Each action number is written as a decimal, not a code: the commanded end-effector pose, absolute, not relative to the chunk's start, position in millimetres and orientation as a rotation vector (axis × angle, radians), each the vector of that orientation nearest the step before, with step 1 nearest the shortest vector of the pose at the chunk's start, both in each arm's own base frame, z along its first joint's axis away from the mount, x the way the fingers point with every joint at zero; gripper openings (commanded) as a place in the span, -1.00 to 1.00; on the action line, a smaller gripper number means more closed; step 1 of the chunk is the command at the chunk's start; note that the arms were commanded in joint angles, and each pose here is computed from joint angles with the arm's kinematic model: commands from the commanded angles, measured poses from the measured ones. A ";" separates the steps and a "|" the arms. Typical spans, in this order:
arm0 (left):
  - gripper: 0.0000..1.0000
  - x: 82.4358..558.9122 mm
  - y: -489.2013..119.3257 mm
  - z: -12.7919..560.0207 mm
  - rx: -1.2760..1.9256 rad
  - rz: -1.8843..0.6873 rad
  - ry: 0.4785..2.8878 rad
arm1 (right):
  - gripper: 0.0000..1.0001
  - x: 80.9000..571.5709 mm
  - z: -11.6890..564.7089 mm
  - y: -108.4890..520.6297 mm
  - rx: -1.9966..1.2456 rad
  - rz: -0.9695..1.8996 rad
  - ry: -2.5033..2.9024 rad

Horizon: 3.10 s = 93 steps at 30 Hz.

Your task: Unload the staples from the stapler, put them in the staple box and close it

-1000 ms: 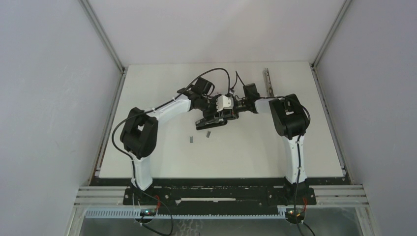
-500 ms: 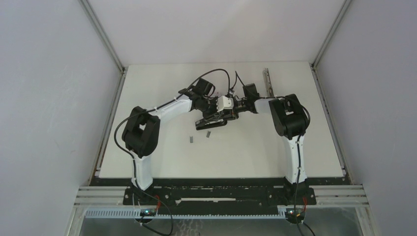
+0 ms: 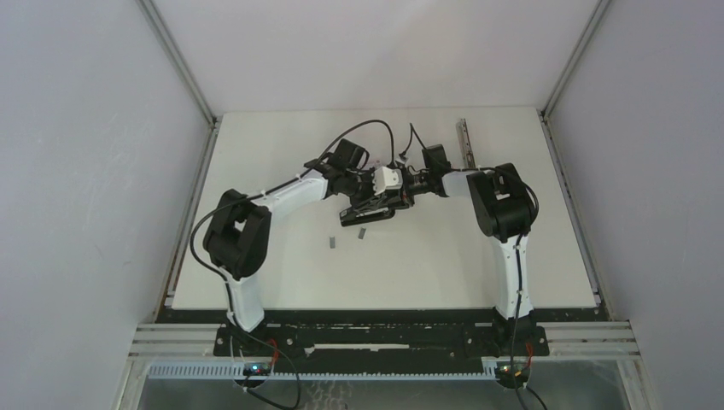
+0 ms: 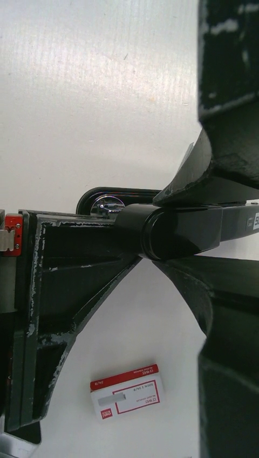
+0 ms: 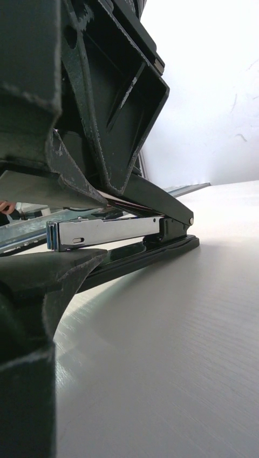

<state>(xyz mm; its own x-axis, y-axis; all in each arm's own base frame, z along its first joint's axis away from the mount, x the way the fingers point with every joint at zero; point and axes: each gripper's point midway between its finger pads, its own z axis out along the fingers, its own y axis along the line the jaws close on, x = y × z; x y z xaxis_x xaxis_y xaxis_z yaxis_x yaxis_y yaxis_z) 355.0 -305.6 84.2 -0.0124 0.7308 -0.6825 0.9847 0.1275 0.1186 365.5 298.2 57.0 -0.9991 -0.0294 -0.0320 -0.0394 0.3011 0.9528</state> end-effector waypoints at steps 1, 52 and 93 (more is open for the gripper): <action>-0.43 356.1 -314.3 120.0 1.579 -0.560 1.707 | -0.31 373.9 82.1 301.9 -0.125 1.882 2.448; -0.44 378.6 -297.8 150.9 1.201 -0.506 1.679 | -0.31 329.6 62.1 328.2 -0.126 1.982 2.597; -0.42 339.7 -278.2 156.3 1.345 -0.606 1.587 | -0.81 365.7 34.4 298.9 0.056 1.931 2.537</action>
